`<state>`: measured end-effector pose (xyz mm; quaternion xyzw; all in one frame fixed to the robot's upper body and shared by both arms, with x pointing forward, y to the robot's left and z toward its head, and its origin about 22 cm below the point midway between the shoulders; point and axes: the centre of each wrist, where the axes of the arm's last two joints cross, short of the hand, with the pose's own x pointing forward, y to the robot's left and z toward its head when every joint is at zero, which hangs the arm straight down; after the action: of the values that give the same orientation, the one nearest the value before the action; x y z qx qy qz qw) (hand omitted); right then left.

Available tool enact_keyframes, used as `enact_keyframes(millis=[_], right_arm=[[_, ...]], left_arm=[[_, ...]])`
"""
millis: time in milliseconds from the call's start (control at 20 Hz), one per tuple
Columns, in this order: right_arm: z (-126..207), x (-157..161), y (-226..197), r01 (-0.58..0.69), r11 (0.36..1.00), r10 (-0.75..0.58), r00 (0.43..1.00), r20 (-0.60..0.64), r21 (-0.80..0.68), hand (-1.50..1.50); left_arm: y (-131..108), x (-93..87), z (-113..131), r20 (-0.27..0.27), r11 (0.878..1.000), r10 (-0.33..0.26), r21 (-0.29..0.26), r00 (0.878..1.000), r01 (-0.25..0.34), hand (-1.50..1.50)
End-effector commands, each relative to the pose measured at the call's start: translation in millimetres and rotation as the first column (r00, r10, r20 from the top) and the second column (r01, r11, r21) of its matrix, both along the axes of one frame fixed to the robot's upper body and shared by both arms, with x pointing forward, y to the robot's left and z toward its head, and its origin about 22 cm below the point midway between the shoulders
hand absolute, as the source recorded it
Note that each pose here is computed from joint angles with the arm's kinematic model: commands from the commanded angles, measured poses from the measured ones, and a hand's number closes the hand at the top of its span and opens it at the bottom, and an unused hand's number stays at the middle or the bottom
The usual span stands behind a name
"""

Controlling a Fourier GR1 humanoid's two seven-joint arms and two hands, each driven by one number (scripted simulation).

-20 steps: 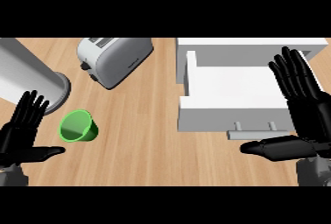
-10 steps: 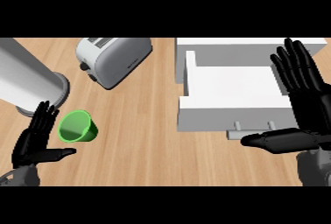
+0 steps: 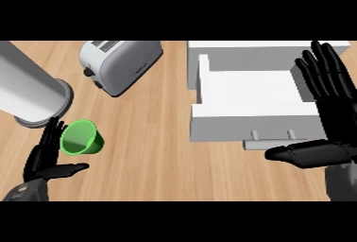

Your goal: Pick up the cup, place it into the drawer and close the drawer

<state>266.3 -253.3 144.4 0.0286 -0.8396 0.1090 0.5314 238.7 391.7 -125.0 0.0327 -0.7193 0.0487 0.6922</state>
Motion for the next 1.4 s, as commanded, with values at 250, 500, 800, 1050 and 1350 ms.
enact_keyframes(millis=[250, 500, 800, 1050, 1350], right_arm=[[7, 8, 3, -0.026, 1.0, 0.026, 1.0, 0.0, -0.011, -1.5], [3, 7, 18, -0.016, 1.0, 0.016, 1.0, -0.006, -0.009, -1.5], [4, 0, 1, -0.013, 1.0, 0.013, 1.0, 0.004, 0.014, -1.5], [3, 10, -3, -0.013, 1.0, 0.013, 1.0, 0.003, -0.006, -1.5], [9, 12, -15, -0.01, 1.0, 0.01, 1.0, -0.01, -0.009, -1.5]], left_arm=[[5, -8.7, -7, 0.058, 0.999, -0.015, -0.033, 0.998, 0.017, -1.5], [-32, 8.3, -15, 0.085, 0.998, -0.048, -0.028, 0.995, 0.05, -1.5], [-30, 14.3, -10, 0.113, 0.999, -0.022, -0.025, 0.993, 0.025, -1.5], [-22, 3.9, -13, 0.087, 0.989, -0.098, -0.102, 0.991, 0.107, -1.5], [-41, 32.5, -1, 0.231, 0.98, -0.141, -0.108, 0.963, 0.169, 1.5]])
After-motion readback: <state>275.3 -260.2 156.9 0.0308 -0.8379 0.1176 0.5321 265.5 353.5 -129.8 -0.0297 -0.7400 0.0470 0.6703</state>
